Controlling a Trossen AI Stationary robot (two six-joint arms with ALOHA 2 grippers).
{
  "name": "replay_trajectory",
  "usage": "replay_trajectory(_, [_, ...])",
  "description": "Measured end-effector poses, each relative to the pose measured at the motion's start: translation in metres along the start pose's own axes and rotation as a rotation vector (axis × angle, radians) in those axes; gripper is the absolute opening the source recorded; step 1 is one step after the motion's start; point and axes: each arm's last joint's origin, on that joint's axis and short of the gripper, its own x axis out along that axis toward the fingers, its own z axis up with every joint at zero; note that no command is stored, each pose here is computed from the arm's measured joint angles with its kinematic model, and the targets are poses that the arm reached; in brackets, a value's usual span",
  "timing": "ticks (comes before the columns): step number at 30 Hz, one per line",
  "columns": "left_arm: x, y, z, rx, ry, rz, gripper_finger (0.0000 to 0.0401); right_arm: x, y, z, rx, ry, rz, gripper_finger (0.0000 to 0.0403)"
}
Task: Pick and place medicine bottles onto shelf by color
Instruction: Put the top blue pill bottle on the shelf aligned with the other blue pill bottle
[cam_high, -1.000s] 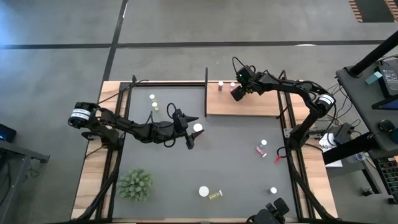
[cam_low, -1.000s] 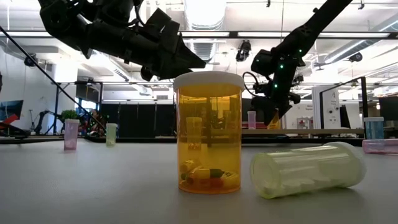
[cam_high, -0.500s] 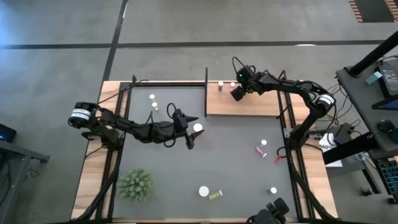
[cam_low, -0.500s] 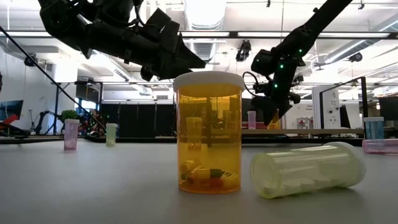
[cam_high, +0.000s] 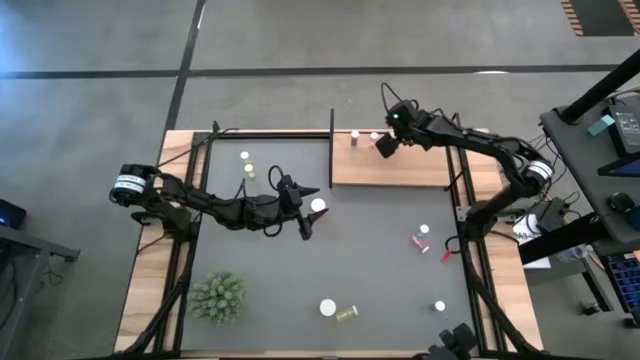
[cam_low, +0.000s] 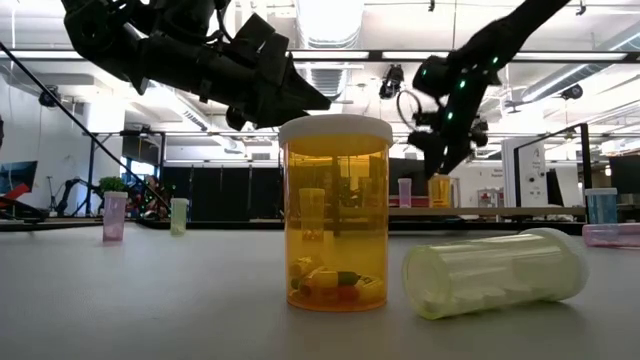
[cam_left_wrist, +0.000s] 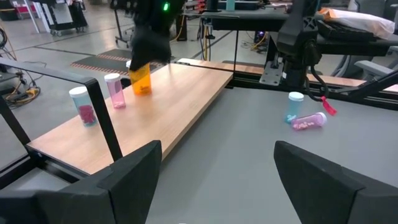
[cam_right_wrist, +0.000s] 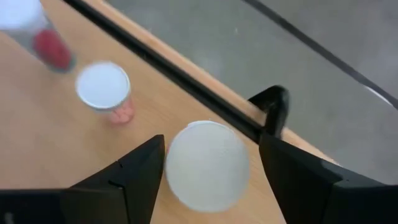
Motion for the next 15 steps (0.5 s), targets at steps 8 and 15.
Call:
replay_trajectory(8, [0.0, -0.001, 0.0, 0.002, 0.004, -0.007, 0.0295, -0.06, 0.002, -0.002, -0.022, -0.104, 0.049, 0.0243])
replay_trajectory(15, [0.0, -0.001, -0.001, 0.003, 0.005, -0.008, 0.0295, -0.109, 0.039, -0.016, -0.088, -0.238, 0.294, 0.0237])
